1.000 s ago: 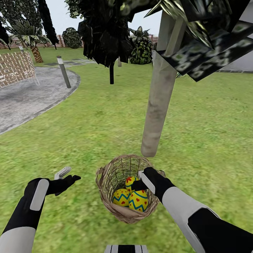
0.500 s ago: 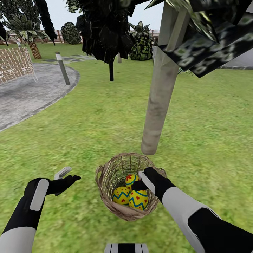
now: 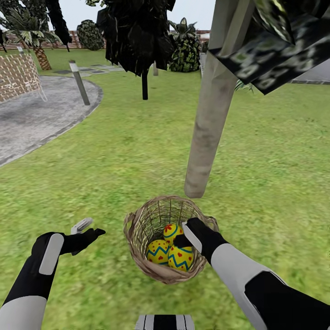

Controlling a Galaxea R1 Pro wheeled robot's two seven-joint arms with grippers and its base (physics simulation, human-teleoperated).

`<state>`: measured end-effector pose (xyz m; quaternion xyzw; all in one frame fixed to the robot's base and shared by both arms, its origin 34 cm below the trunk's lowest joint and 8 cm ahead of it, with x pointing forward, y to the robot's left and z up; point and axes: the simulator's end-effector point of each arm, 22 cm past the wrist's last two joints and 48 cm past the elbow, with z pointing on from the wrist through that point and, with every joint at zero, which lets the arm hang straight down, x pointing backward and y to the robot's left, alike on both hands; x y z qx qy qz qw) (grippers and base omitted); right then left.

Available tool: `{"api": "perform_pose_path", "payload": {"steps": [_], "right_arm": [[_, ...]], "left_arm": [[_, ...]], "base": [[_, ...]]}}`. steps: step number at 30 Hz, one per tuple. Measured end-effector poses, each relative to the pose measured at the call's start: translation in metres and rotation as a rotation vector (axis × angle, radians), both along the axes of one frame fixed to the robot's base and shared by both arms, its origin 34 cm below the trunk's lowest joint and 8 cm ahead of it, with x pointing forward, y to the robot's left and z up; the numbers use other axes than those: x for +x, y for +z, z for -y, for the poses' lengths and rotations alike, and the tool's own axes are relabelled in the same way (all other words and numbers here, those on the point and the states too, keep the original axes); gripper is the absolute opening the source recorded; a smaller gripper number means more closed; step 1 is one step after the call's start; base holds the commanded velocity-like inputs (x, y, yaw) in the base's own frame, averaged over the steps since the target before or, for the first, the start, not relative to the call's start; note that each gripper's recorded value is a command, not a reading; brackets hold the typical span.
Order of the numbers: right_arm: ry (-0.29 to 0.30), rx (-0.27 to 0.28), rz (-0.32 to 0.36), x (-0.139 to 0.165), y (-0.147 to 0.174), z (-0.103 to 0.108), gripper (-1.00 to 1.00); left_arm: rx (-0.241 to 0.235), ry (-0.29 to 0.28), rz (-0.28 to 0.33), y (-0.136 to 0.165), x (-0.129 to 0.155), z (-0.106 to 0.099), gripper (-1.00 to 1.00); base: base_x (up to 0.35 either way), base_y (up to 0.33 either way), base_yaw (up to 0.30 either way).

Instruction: Take the three Easter eggs out of the wicker basket on the lawn in the garden, then place them on the lawn next to a single tree (choose any tree) so that all three eggs are next to the same tree and none are left in the basket.

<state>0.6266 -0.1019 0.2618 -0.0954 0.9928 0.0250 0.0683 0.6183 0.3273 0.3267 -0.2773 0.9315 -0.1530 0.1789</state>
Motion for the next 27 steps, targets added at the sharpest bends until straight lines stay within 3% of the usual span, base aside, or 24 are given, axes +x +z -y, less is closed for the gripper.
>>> {"api": "perform_pose_path", "payload": {"steps": [7, 11, 16, 27], "right_arm": [[0.000, 0.004, -0.012, -0.003, -0.008, -0.001, 1.00], [0.005, 0.040, -0.003, 0.003, -0.002, -0.011, 1.00], [-0.001, 0.073, -0.002, 0.009, 0.005, -0.019, 1.00], [-0.028, 0.052, -0.061, 0.003, 0.008, -0.012, 1.00]], "left_arm": [[0.000, 0.000, -0.015, -0.009, -0.003, 0.000, 1.00], [0.004, 0.028, 0.022, 0.004, 0.006, -0.017, 1.00], [0.041, 0.052, 0.041, 0.014, 0.007, -0.044, 1.00], [0.069, 0.087, 0.124, 0.049, 0.022, -0.081, 1.00]], "base": [[0.000, 0.000, 0.000], [0.000, 0.000, 0.000], [0.000, 0.000, 0.000], [0.000, 0.000, 0.000]]}}
